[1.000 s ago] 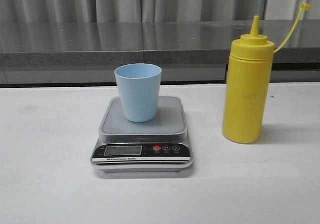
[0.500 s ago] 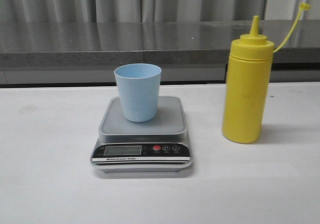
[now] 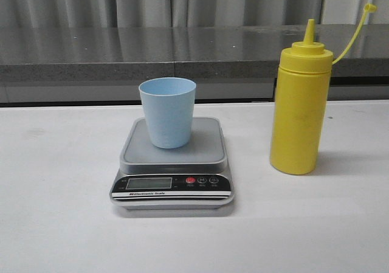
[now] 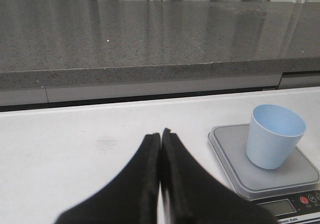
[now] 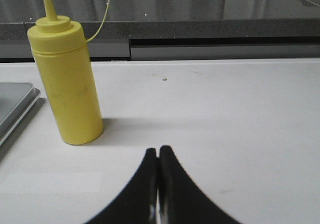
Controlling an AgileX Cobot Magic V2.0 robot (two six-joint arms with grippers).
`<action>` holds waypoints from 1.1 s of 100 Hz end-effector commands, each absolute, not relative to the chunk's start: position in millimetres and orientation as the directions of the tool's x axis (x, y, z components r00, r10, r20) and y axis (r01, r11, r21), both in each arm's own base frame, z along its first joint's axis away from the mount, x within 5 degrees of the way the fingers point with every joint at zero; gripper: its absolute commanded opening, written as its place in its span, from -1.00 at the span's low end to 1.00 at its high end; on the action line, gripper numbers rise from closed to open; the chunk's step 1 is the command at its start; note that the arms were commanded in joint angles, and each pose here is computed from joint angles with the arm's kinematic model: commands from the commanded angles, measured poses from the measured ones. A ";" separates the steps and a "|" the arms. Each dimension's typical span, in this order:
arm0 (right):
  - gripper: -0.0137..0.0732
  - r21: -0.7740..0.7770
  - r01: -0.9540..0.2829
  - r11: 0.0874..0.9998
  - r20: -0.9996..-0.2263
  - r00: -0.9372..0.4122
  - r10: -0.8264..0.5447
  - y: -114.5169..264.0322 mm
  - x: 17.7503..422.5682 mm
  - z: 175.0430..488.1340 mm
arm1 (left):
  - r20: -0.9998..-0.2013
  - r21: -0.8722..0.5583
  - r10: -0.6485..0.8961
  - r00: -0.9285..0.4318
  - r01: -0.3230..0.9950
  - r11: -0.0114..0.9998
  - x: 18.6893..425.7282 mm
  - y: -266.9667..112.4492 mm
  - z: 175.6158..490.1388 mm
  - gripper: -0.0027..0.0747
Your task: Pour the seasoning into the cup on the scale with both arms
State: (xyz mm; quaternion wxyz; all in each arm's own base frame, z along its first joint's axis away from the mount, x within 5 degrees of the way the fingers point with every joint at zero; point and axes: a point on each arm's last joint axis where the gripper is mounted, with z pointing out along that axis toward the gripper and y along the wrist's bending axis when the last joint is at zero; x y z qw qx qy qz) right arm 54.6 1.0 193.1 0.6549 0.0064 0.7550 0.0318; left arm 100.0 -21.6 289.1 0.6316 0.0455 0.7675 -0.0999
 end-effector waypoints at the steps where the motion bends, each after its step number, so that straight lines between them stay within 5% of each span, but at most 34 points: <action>1: -0.84 0.051 -0.052 0.997 -0.999 0.002 0.051 2.2 54.2 203.3 | -0.991 -0.109 -0.092 -0.097 0.190 0.976 101.7 -20.4 306.2 -0.98; 110: -0.84 0.050 -0.050 0.997 -0.999 -0.010 0.050 2.1 54.4 200.9 | -0.991 -0.109 -0.092 -0.097 0.190 0.976 101.7 -20.4 306.2 -0.98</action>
